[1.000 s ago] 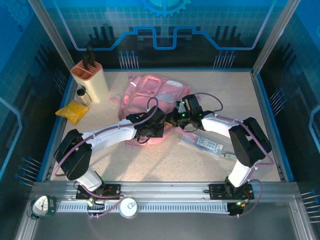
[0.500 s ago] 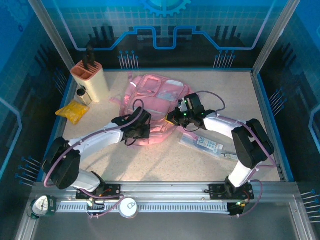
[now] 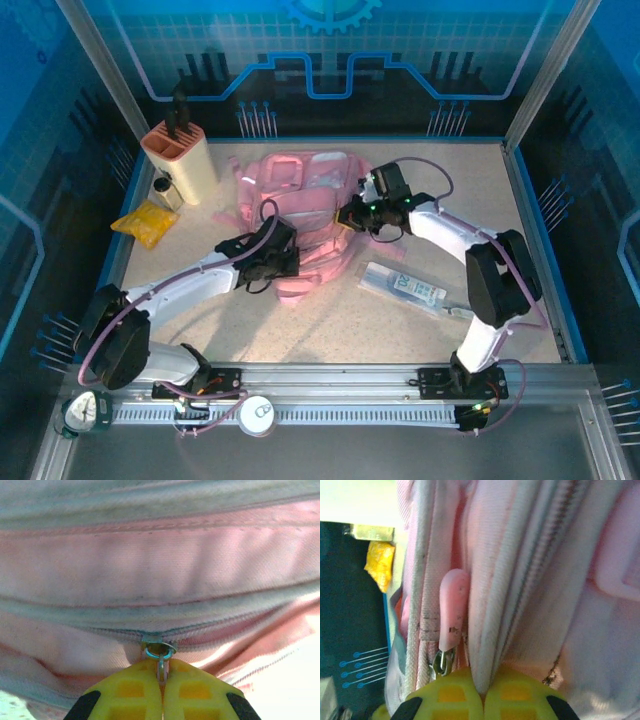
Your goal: Pack the student bag
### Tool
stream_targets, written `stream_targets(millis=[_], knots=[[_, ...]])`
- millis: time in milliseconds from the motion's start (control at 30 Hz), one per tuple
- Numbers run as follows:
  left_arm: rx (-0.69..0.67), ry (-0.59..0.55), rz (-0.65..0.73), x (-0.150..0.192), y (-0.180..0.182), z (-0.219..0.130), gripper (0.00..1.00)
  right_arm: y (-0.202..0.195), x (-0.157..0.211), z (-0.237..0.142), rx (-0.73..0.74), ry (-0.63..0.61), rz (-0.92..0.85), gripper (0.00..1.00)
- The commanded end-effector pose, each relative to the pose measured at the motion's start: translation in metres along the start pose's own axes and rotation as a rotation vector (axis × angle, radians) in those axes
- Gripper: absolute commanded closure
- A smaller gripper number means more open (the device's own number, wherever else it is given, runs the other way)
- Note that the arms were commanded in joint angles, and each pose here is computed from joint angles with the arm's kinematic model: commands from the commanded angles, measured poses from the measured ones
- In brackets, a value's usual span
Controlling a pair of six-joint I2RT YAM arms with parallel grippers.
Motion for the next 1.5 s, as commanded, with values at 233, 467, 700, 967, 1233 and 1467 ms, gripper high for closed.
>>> stream_targets(millis=[233,467,700,967,1233,1467], knots=[[0.103,0.020,-0.013,-0.015,-0.051,0.013,1.00,0.006,-0.022,-0.031,-0.003,-0.073,-0.069,0.48],[0.131,0.038,0.008,-0.013,-0.056,0.018,1.00,0.005,0.033,-0.023,-0.060,0.023,0.039,0.39],[0.137,0.047,0.005,-0.010,-0.055,0.019,1.00,0.013,0.051,0.007,-0.075,0.022,0.127,0.41],[0.152,0.049,0.022,-0.012,-0.058,0.017,1.00,0.016,0.042,0.039,-0.054,-0.013,0.135,0.56],[0.101,0.057,0.060,-0.009,-0.051,0.014,1.00,0.008,0.038,0.032,0.009,-0.086,0.096,0.96],[-0.015,0.044,0.048,0.003,-0.014,0.003,1.00,0.004,0.032,0.014,0.020,-0.129,0.055,1.00]])
Point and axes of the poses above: each hand's point on the last joint's axis, 136 mm out from that joint toward the fingers, its own z axis out along the fingers, its own y axis along the line the jaws close on, x = y × z, the point moved 8 cm from there along -z, back along the fingers, and after that the axes turned 2 degrees about -z, right-handed, at the moved point
